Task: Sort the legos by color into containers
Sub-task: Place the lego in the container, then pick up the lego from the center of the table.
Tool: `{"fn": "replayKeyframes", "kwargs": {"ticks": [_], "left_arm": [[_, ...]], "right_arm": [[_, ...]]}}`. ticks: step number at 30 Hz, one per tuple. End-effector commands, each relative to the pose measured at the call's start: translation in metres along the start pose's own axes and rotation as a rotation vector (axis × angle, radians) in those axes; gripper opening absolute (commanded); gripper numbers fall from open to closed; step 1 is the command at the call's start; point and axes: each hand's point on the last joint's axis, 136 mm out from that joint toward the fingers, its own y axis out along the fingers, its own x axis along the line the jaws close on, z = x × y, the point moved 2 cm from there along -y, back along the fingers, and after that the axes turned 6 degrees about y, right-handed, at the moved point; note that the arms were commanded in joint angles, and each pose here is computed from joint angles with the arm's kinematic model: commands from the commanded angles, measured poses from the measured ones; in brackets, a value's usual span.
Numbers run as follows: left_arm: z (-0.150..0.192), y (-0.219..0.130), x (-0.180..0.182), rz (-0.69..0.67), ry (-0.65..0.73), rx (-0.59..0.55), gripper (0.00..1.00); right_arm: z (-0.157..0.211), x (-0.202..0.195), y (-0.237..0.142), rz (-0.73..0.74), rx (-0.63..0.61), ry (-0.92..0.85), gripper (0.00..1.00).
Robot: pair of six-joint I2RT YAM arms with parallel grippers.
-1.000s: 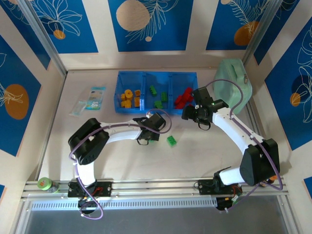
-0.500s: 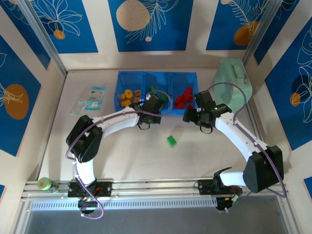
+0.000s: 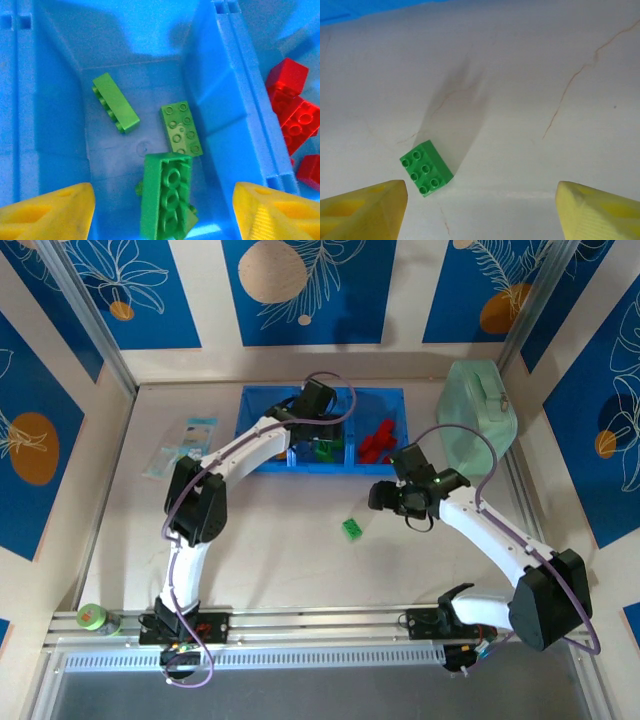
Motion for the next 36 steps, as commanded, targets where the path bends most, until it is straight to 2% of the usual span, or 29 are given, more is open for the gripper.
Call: {"fn": "replayKeyframes", "kwargs": {"ticks": [1,11,26,36], "left_arm": [[-0.017,-0.027,0.0,0.022,0.028,-0.052,0.77],[0.012,-0.082,0.005,0.092,0.001,-0.148,0.77],[0.111,-0.125,0.04,0.113,-0.066,-0.13,0.76],[0.164,-0.15,0.07,0.07,-0.098,-0.143,0.75]], "right_arm": [[0.013,0.001,0.001,-0.001,0.019,-0.014,0.79],[0.047,0.024,0.023,0.003,0.113,-0.198,0.8],[0.06,0.059,0.064,0.083,0.237,-0.37,0.78],[0.066,0.056,0.093,0.175,0.308,-0.39,0.72]]}}
